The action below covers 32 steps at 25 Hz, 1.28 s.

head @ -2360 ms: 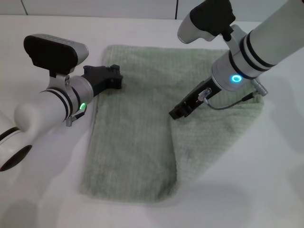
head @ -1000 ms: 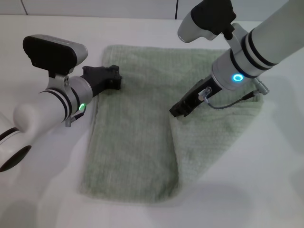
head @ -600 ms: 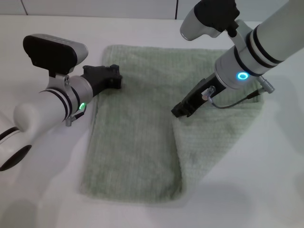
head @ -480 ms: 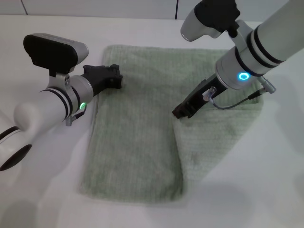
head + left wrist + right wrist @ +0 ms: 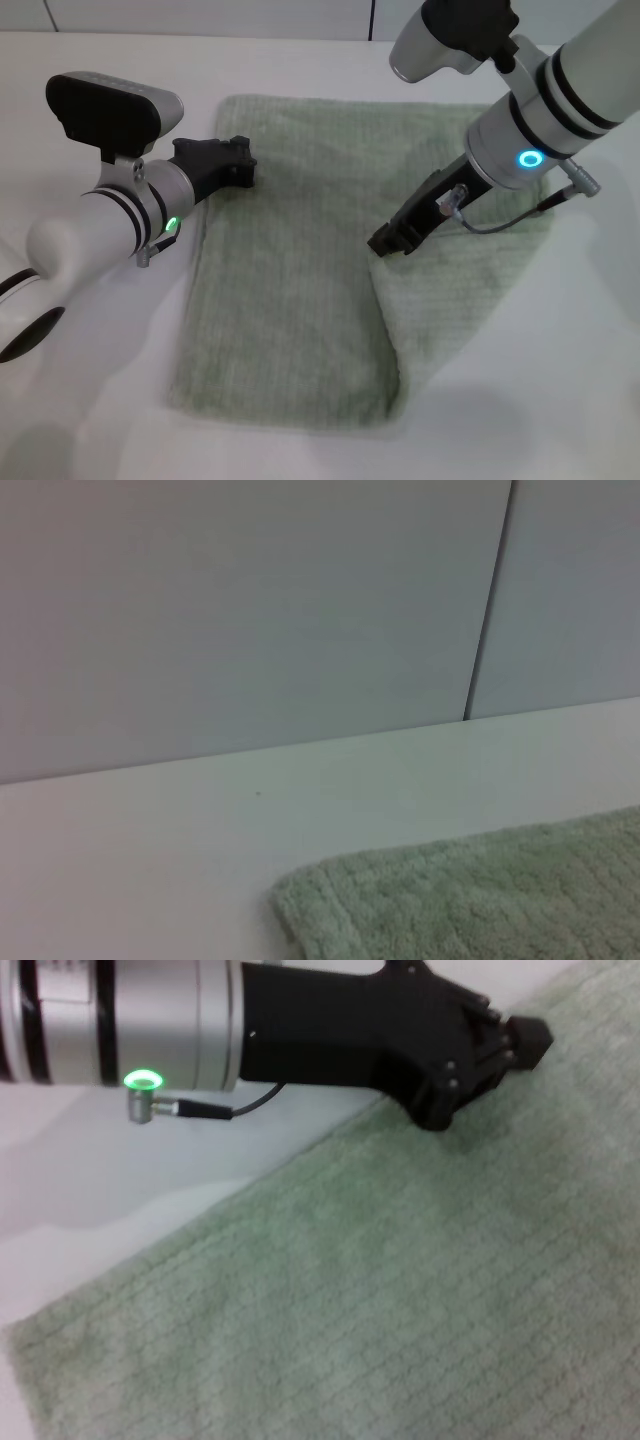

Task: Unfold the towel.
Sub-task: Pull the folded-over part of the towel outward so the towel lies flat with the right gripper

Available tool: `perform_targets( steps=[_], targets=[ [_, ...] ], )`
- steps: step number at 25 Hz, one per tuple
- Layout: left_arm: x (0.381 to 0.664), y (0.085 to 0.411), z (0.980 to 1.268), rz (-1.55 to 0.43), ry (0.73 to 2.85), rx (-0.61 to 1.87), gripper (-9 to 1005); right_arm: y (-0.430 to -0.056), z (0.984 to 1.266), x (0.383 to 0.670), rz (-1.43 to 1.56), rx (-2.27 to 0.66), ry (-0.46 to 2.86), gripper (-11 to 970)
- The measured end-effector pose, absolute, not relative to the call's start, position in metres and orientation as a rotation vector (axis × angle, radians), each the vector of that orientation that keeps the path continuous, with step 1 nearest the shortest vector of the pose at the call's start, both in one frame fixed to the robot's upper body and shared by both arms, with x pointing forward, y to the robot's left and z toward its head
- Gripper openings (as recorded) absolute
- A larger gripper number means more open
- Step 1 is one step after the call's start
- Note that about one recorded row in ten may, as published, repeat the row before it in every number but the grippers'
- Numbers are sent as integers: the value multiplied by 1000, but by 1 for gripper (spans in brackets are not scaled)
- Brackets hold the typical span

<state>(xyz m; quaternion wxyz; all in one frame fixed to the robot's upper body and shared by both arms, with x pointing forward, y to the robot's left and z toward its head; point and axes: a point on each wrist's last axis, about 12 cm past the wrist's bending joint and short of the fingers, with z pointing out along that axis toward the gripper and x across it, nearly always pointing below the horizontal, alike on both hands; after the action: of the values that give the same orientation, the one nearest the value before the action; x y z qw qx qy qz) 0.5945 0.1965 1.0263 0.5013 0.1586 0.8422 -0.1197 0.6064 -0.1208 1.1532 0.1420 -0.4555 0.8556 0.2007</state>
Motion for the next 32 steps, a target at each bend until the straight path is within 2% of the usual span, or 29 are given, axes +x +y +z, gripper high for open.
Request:
perform_targets(
  steps=[11,32],
  targets=[
    [594,196,1026,-289,2035,384,-1,-122,1156,599,604,-1313,2508,51],
    [597,196,1029,-284,2029,382,-1,-139,1179,581,463,-1294,2617,50]
  ],
)
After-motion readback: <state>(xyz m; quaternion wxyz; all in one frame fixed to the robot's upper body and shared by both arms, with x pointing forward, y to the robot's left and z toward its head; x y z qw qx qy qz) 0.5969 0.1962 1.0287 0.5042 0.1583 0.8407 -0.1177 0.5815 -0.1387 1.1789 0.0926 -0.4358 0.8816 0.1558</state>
